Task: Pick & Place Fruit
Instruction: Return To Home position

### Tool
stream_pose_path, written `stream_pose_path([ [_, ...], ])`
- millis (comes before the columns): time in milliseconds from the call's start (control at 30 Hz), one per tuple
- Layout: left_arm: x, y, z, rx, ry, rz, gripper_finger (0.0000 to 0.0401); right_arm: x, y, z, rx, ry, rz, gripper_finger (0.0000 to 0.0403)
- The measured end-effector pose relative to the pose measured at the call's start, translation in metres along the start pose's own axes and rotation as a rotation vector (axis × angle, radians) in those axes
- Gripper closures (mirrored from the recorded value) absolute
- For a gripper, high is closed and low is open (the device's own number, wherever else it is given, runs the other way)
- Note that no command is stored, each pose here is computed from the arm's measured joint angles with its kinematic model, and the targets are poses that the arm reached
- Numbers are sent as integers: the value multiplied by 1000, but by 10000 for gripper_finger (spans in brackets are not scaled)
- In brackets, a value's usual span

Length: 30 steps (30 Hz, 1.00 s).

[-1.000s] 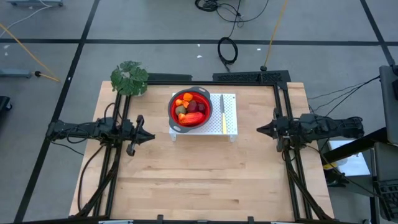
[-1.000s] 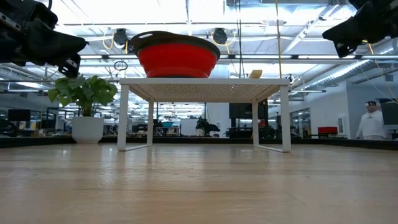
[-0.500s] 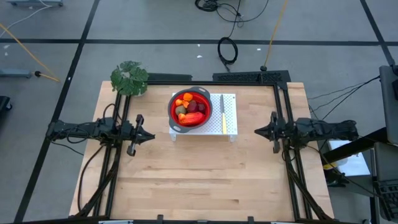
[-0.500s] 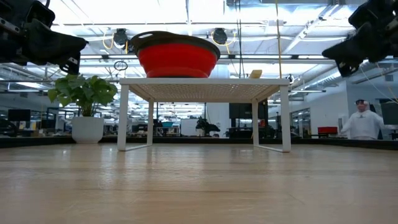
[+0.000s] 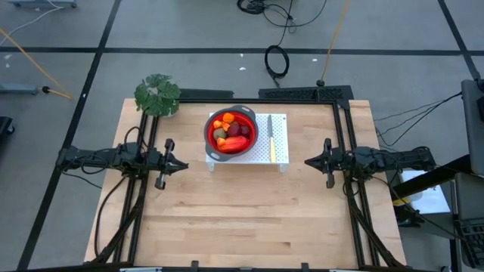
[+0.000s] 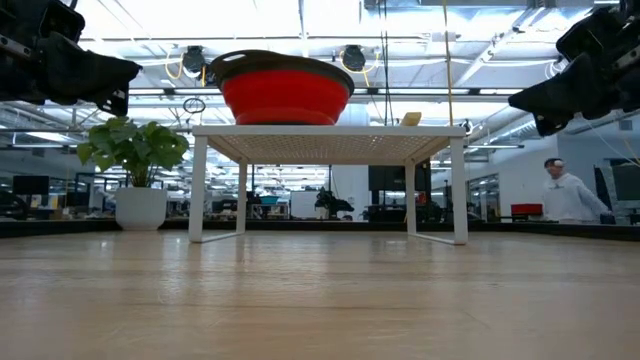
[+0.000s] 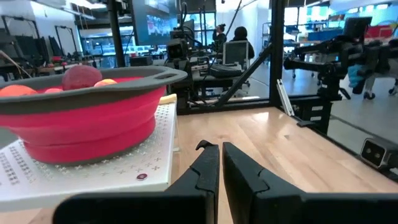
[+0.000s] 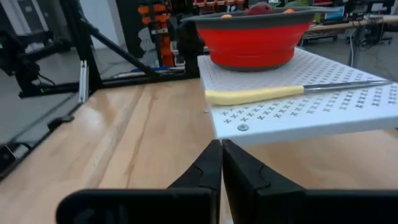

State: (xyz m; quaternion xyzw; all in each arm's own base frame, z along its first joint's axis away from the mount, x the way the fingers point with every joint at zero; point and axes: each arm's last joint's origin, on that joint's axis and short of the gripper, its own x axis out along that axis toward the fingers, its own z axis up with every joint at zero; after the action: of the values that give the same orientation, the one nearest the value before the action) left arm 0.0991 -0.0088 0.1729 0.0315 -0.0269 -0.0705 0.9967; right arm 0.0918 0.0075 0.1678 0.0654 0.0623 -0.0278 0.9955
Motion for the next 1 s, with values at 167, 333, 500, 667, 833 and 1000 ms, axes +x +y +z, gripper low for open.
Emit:
stream_pose_path([
  [167, 0, 0, 0, 10, 0, -1, 382, 0, 0, 1, -35, -19, 2, 397],
  [333, 0, 0, 0, 9, 0, -1, 382, 0, 0, 2, -36, -31, 5, 397],
  [500, 0, 0, 0, 8, 0, -1, 382, 0, 1, 3, -29, -35, 8, 397],
  [667, 0, 0, 0, 7, 0, -1, 382, 0, 1, 2, -30, -34, 8, 397],
  [833, 0, 0, 0, 8, 0, -1, 382, 0, 1, 2, -31, -33, 8, 397],
  [1000, 0, 0, 0, 8, 0, -1, 382, 0, 1, 2, -31, -32, 8, 397],
])
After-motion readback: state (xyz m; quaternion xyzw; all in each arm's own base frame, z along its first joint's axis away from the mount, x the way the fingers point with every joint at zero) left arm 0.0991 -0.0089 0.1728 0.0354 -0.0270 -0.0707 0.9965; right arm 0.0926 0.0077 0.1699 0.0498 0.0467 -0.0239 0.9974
